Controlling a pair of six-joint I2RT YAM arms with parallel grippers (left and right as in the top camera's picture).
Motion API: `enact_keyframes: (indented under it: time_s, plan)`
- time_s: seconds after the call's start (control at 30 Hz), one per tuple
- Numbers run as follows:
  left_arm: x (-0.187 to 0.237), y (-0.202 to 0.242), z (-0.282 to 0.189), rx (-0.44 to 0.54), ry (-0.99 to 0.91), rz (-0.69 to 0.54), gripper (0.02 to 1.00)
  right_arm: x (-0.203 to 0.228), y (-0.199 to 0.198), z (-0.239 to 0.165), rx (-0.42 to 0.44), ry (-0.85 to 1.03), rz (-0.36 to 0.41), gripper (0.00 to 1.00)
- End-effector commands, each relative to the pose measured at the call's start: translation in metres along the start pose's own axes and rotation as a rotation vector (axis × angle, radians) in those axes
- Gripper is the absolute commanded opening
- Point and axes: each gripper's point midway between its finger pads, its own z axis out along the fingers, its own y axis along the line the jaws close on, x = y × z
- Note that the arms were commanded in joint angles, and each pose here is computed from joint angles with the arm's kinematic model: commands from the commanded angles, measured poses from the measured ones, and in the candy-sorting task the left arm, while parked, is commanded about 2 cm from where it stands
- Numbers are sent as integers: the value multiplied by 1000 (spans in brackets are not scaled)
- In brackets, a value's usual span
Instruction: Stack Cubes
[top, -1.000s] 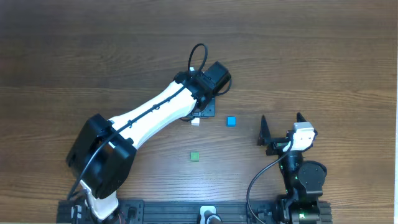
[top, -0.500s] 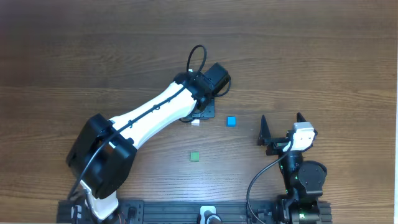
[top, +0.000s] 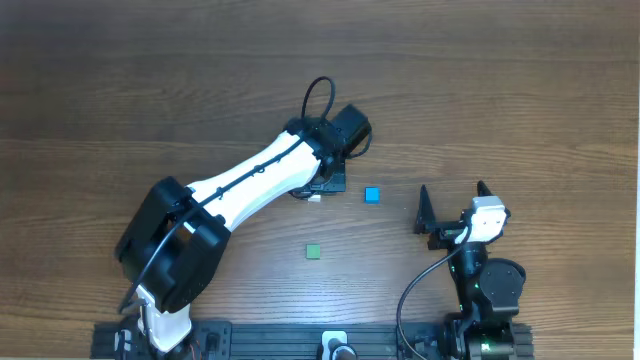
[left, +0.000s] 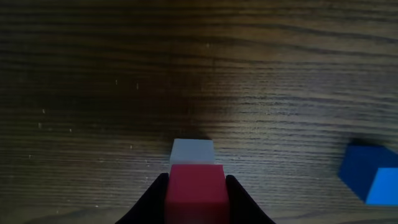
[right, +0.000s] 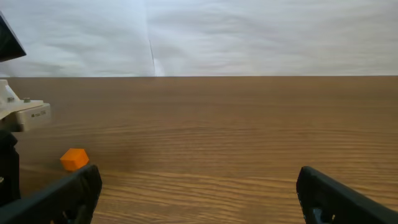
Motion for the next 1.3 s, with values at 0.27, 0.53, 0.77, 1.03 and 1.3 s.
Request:
enact_keyframes:
  time_s: [0.27, 0.53, 0.77, 1.03, 1.3]
  plan:
    - [12, 7, 14, -22, 41, -32, 40, 2, 0, 0, -3, -1, -2, 991]
    - [10, 6, 14, -15, 32, -33, 40, 2, 0, 0, -3, -1, -1, 991]
    - [8, 5, 14, -13, 25, -33, 42, 2, 0, 0, -3, -1, -2, 991]
    - [8, 5, 14, -15, 23, -33, 45, 2, 0, 0, -3, -1, -1, 993]
    - [9, 6, 15, -18, 26, -33, 49, 2, 0, 0, -3, -1, -1, 991]
